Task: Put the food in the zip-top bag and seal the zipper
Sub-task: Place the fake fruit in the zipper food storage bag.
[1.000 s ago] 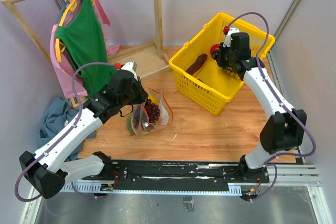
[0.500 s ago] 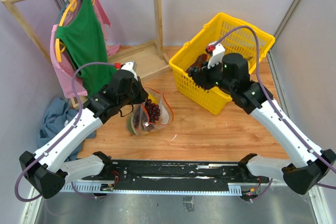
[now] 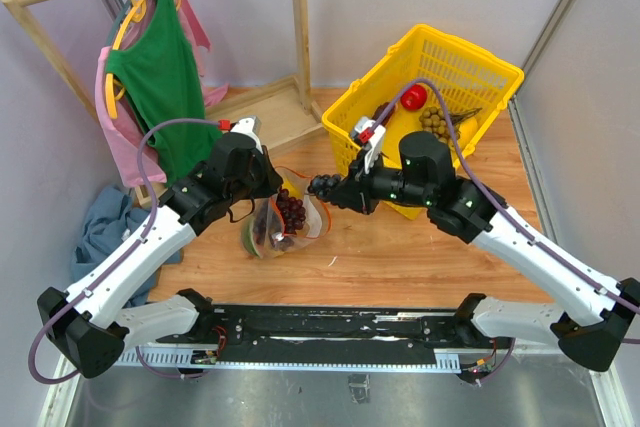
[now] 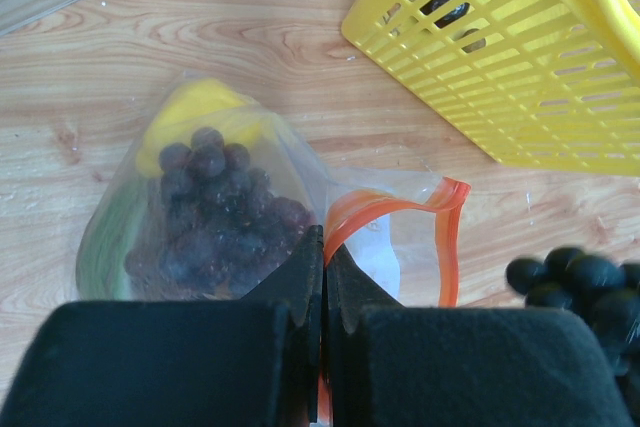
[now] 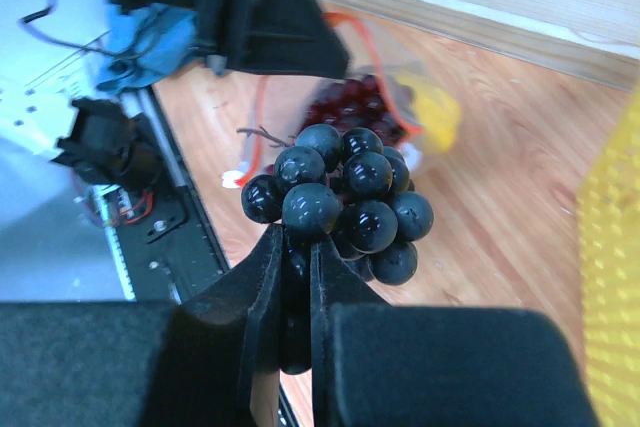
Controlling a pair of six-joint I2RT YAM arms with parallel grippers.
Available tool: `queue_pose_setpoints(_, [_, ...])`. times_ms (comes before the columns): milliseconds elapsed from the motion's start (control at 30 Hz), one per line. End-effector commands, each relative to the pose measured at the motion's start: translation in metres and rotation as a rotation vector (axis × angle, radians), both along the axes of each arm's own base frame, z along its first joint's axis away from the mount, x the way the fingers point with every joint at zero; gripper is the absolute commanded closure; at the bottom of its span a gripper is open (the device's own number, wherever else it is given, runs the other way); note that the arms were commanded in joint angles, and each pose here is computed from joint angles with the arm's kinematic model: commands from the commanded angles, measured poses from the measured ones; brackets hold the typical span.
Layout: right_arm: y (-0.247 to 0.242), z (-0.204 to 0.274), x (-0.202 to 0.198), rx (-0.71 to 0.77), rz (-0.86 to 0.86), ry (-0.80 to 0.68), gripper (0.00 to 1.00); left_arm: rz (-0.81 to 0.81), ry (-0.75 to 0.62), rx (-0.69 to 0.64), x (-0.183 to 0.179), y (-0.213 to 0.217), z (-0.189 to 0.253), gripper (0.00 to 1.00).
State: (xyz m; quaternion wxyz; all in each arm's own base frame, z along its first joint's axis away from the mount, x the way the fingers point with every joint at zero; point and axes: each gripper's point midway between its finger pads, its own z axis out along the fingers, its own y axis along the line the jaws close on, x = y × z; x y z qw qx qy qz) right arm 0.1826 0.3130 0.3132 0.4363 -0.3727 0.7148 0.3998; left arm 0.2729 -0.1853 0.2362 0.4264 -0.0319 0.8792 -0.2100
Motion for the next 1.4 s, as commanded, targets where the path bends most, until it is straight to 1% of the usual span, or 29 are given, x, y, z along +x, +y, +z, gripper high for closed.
queue_pose_setpoints(0, [0.026,0.007,-0.009,0.079,0.087,-0.029,0.99,-0.015,-0.038,-0.056,0.003,-0.007,0.016,1.00])
queue_pose_setpoints(200, [0.052,-0.019,0.009,0.094,0.075,0.017,0.99,-0.033,-0.041,-0.078,-0.001,-0.010,0.018,1.00])
queue_pose_setpoints(367, [0.068,-0.055,0.033,0.047,0.015,0.033,0.99,-0.071,-0.028,-0.100,-0.005,-0.017,0.018,1.00])
queue_pose_setpoints(467, [0.072,-0.072,0.051,0.035,-0.050,0.019,0.99,-0.094,-0.020,-0.116,-0.008,-0.021,0.018,1.00])
queue_pose_setpoints(600, [0.067,-0.087,0.080,0.016,-0.209,-0.030,0.99,-0.115,-0.011,-0.133,-0.012,-0.024,0.020,1.00])
queue_pose_setpoints(767, [0.074,-0.092,0.095,0.021,-0.283,-0.104,0.99,-0.140,-0.016,-0.167,-0.015,-0.030,0.027,1.00])
queue_pose_setpoints(800, [0.076,-0.094,0.096,0.019,-0.286,-0.118,0.97,-0.147,-0.013,-0.171,-0.016,-0.031,0.027,1.00])
queue_pose_setpoints(933, [0.085,-0.109,0.096,-0.026,-0.258,-0.088,0.75,-0.153,-0.004,-0.182,-0.017,-0.033,0.025,1.00])
queue_pose_setpoints(1000, [0.084,-0.109,0.091,-0.049,-0.235,-0.076,0.56,-0.138,-0.004,-0.183,-0.017,-0.031,0.023,1.00])
queue_pose_setpoints(1067, [0.080,-0.104,0.084,-0.056,-0.210,-0.075,0.47,-0.119,-0.002,-0.178,-0.016,-0.028,0.019,1.00])
queue_pose_setpoints(1167, [0.068,-0.095,0.073,-0.079,-0.184,-0.079,0.40,-0.104,-0.002,-0.173,-0.017,-0.025,0.016,1.00])
queue_pose_setpoints(1300, [0.044,-0.084,0.058,-0.121,-0.170,-0.090,0.38,-0.091,-0.008,-0.168,-0.017,-0.021,0.017,1.00])
queue_pose_setpoints(1367, [0.030,-0.083,0.054,-0.147,-0.191,-0.095,0.38,-0.087,-0.014,-0.167,-0.017,-0.020,0.018,1.00])
